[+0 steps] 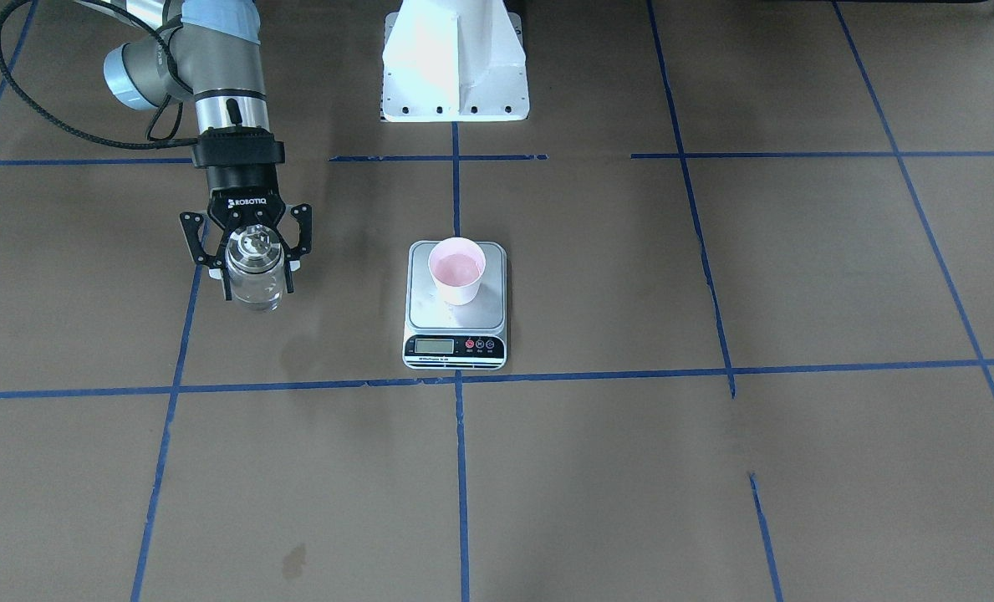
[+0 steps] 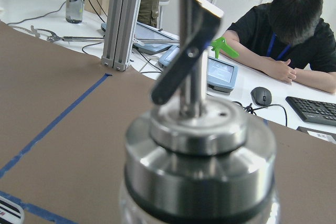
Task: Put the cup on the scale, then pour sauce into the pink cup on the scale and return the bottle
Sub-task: 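Lift the bottle with the right gripper and carry it toward the cup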
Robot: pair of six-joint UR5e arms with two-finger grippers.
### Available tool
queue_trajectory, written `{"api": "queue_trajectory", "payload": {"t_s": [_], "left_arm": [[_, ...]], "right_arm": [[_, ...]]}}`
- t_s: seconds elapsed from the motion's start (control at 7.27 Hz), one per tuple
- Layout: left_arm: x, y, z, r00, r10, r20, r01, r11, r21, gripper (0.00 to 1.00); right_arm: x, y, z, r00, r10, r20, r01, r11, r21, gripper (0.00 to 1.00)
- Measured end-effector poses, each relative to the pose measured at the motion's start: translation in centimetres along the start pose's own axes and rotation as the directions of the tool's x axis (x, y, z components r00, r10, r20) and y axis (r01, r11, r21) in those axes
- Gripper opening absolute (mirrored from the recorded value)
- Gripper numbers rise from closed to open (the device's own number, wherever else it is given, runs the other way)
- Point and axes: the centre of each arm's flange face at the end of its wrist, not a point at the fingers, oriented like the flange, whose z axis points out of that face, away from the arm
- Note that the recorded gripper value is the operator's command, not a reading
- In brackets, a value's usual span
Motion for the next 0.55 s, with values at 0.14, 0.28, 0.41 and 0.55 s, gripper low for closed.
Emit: {"api": "queue_trajectory", "payload": {"t_s": [0.14,0.28,0.41,0.55], "left_arm": [[0.0,0.0,0.0,1.0,0.0,0.0,0.0,1.0,0.0,1.0],[0.0,0.0,0.0,1.0,0.0,0.0,0.0,1.0,-0.001,1.0],[0.0,0.0,0.1,1.0,-0.001,0.0,0.001,1.0,-0.001,1.0],[-0.1,0.0,0.1,1.0,-0.002,-0.001,0.002,1.0,-0.002,1.0]], "right_arm": [[-1.1,-1.1,0.1,0.999,-0.036,-0.041,0.035,0.999,-0.022,0.0],[-2.2,-2.0,0.1,0.995,-0.068,-0.073,0.065,0.997,-0.039,0.0],[-3.2,-2.8,0.1,0.991,-0.097,-0.095,0.092,0.994,-0.053,0.0],[-4.1,-3.0,-0.1,0.986,-0.123,-0.114,0.117,0.991,-0.058,0.0]]}}
